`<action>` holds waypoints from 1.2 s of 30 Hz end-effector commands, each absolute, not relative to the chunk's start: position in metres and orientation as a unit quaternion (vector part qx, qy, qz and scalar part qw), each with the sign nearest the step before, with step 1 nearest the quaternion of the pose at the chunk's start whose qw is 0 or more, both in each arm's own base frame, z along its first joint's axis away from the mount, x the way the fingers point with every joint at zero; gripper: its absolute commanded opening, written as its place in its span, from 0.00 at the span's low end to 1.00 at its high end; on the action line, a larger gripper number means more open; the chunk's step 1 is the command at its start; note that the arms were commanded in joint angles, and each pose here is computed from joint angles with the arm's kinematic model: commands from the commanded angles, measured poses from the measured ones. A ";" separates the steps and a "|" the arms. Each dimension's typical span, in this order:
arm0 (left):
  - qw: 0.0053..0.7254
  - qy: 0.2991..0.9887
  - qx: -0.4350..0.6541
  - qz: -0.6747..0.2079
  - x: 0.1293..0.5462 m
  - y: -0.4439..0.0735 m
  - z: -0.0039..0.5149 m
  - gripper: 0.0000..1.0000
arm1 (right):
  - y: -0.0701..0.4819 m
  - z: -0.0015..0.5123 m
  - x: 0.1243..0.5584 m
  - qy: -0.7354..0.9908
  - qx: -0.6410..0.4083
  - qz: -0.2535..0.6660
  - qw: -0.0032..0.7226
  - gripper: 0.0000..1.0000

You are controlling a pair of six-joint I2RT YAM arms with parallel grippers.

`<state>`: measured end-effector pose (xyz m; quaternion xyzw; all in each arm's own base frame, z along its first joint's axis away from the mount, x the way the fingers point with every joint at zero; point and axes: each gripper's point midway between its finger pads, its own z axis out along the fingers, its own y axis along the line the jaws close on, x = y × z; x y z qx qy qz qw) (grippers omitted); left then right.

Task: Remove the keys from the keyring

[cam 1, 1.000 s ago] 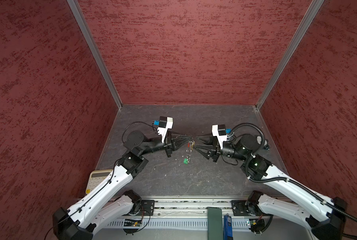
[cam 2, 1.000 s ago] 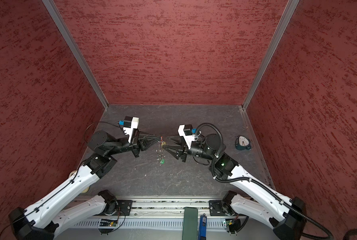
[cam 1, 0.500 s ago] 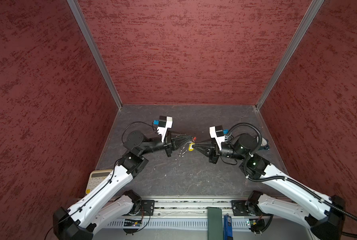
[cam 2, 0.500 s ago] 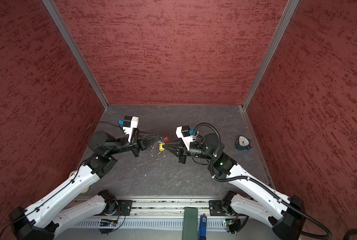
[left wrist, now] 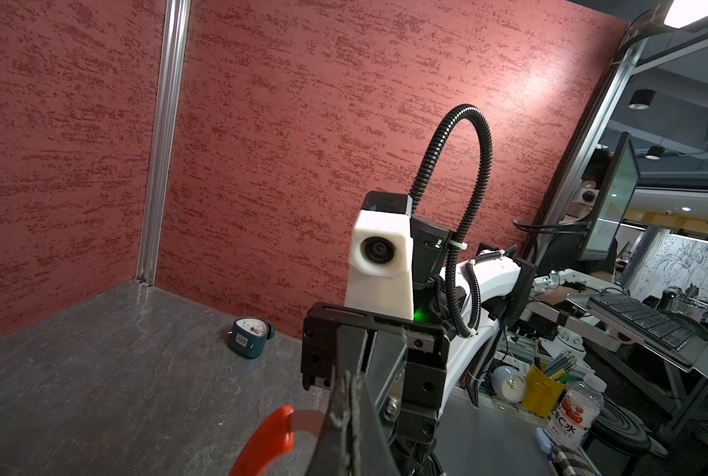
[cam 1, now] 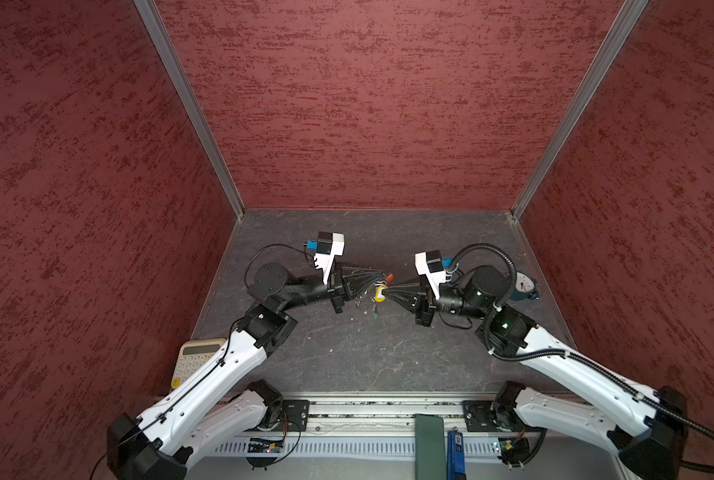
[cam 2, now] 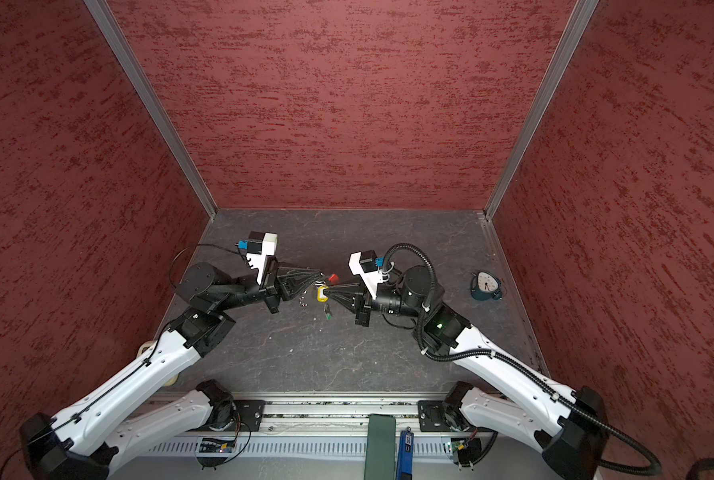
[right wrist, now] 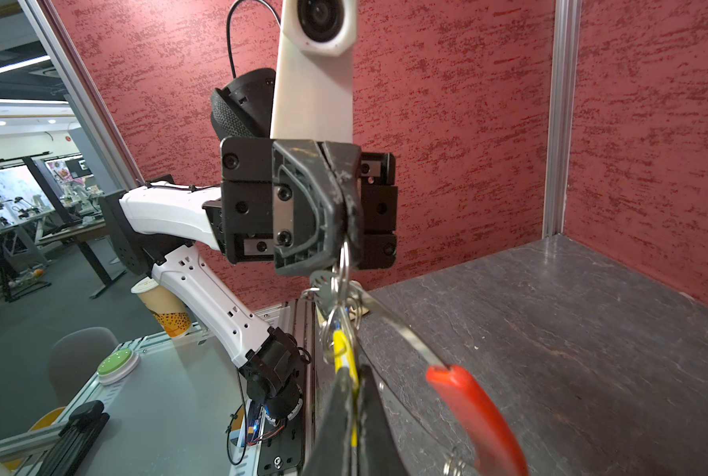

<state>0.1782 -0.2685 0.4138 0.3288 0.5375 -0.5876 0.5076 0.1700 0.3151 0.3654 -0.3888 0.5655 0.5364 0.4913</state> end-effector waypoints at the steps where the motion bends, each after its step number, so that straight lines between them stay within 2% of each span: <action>1: 0.525 0.513 0.335 -0.591 0.173 -0.265 0.426 0.00 | 0.319 0.360 0.177 0.589 -0.379 0.530 0.478 0.00; 6: 0.524 0.517 0.334 -0.589 0.174 -0.265 0.425 0.00 | 0.316 0.365 0.178 0.591 -0.377 0.524 0.484 0.00; 7: 0.524 0.518 0.334 -0.588 0.174 -0.265 0.424 0.00 | 0.313 0.370 0.176 0.587 -0.379 0.521 0.490 0.05; 10: 0.525 0.521 0.333 -0.586 0.174 -0.264 0.422 0.00 | 0.303 0.388 0.172 0.574 -0.376 0.512 0.517 0.32; 12: 0.525 0.522 0.332 -0.584 0.175 -0.264 0.422 0.00 | 0.297 0.400 0.167 0.562 -0.373 0.512 0.532 0.42; 14: 0.525 0.523 0.330 -0.584 0.175 -0.265 0.421 0.00 | 0.292 0.414 0.163 0.543 -0.364 0.524 0.546 0.46; 23: 0.529 0.520 0.330 -0.584 0.173 -0.264 0.421 0.00 | 0.299 0.436 0.166 0.513 -0.339 0.570 0.545 0.49; 26: 0.531 0.519 0.328 -0.583 0.172 -0.262 0.421 0.00 | 0.304 0.435 0.168 0.516 -0.341 0.578 0.532 0.45; 30: 0.535 0.519 0.328 -0.580 0.170 -0.261 0.421 0.00 | 0.306 0.430 0.173 0.525 -0.337 0.581 0.523 0.34; 36: 0.537 0.519 0.328 -0.579 0.170 -0.260 0.420 0.00 | 0.311 0.429 0.170 0.519 -0.344 0.597 0.506 0.32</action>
